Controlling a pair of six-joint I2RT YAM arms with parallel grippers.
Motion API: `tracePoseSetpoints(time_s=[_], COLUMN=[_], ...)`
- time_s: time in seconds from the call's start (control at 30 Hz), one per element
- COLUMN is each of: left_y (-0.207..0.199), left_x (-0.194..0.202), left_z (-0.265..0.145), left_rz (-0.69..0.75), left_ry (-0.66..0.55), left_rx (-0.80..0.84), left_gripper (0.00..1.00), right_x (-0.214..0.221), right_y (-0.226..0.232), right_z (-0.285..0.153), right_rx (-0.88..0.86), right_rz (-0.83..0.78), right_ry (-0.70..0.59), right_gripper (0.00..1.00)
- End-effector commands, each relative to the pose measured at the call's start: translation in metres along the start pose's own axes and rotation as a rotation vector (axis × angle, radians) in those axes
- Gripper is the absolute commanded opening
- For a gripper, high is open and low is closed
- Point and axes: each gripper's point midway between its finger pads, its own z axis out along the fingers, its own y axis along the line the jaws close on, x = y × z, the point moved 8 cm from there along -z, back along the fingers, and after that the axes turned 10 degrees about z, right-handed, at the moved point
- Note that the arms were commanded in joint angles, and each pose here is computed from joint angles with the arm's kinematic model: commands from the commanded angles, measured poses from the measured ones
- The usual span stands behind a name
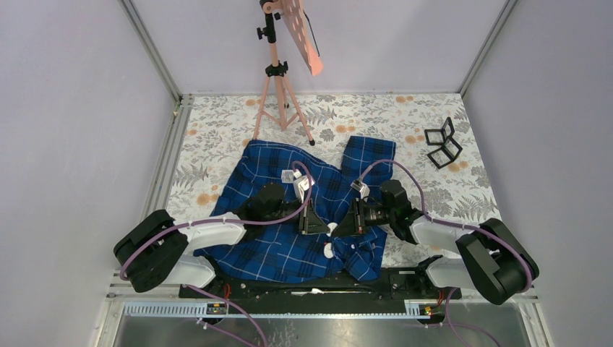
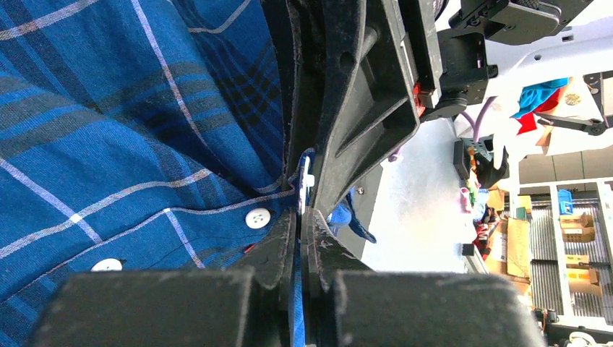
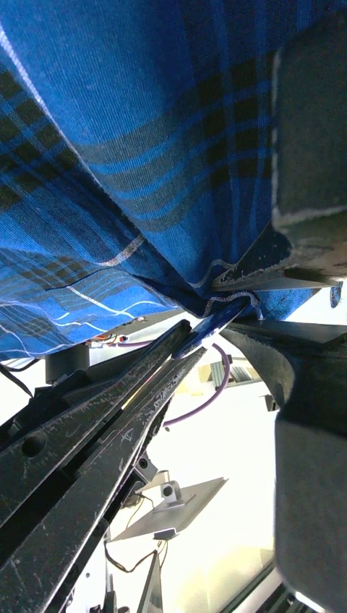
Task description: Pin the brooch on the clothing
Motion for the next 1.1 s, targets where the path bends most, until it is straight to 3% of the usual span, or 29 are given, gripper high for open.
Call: tracePoseSetpoints(time_s=[0.0, 1.07], left_y=[-0.049, -0.049], left_x=[-0.027, -0.025], left_z=[0.002, -0.007], left_rz=[0.149, 0.172], left_ry=[-0.054, -0.079], left_rx=[0.265, 0.219], left_gripper=[0.0, 0.0], right_x=[-0.03, -0.035], right_y=[0.007, -0.021], right_z=[0.008, 0.009], right_rx=[0.02, 0.091], right_rz=[-0.03, 0.149], right_ry=[-0.19, -0.3], right_gripper=[0.15, 0.12])
